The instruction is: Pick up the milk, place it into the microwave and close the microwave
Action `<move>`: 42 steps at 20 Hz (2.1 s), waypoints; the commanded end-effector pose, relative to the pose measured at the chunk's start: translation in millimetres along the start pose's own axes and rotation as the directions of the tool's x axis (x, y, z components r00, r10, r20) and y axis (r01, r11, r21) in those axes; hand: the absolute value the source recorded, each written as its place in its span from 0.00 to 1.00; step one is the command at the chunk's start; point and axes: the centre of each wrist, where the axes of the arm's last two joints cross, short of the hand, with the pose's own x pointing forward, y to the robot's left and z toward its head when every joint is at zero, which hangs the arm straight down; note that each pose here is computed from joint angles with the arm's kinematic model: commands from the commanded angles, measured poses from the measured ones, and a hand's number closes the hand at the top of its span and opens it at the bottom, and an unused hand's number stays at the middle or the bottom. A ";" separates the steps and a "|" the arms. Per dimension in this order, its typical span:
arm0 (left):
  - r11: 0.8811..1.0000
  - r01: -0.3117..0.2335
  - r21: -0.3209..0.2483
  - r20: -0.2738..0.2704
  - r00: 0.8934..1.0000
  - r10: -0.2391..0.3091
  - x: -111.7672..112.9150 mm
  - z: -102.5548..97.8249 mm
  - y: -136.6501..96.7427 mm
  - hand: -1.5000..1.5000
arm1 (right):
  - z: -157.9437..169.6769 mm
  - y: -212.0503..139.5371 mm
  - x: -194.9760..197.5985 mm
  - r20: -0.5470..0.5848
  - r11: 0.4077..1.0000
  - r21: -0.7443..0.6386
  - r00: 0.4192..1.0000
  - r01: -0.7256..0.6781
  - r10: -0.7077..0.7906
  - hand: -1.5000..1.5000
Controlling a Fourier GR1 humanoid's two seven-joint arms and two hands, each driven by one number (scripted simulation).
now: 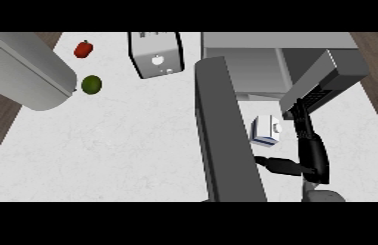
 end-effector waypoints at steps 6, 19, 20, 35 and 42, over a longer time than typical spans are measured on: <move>1.000 -0.012 0.011 0.019 1.000 0.012 -2.1 1.0 8.1 0.00 | -5.6 -20.7 -39.8 -0.019 0.999 0.024 0.999 0.027 -0.026 0.00; 1.000 -0.004 -0.010 0.021 1.000 0.004 4.8 18.1 0.4 0.00 | -1.8 15.6 -90.0 -0.016 0.999 0.029 0.999 -0.042 0.043 0.00; 1.000 -0.004 -0.031 0.015 1.000 0.005 4.8 7.0 19.2 0.00 | -30.7 16.3 -79.4 -0.009 0.998 0.005 0.998 -0.058 0.058 0.00; 1.000 -0.004 -0.020 0.012 1.000 0.004 15.4 18.1 18.7 0.00 | -20.7 12.2 -92.4 0.161 0.995 0.075 0.986 -0.066 0.053 1.00; 1.000 -0.017 -0.009 0.017 1.000 0.017 -3.0 19.5 12.3 0.00 | -23.5 -54.4 -92.4 0.165 0.995 0.096 0.986 -0.015 -0.001 1.00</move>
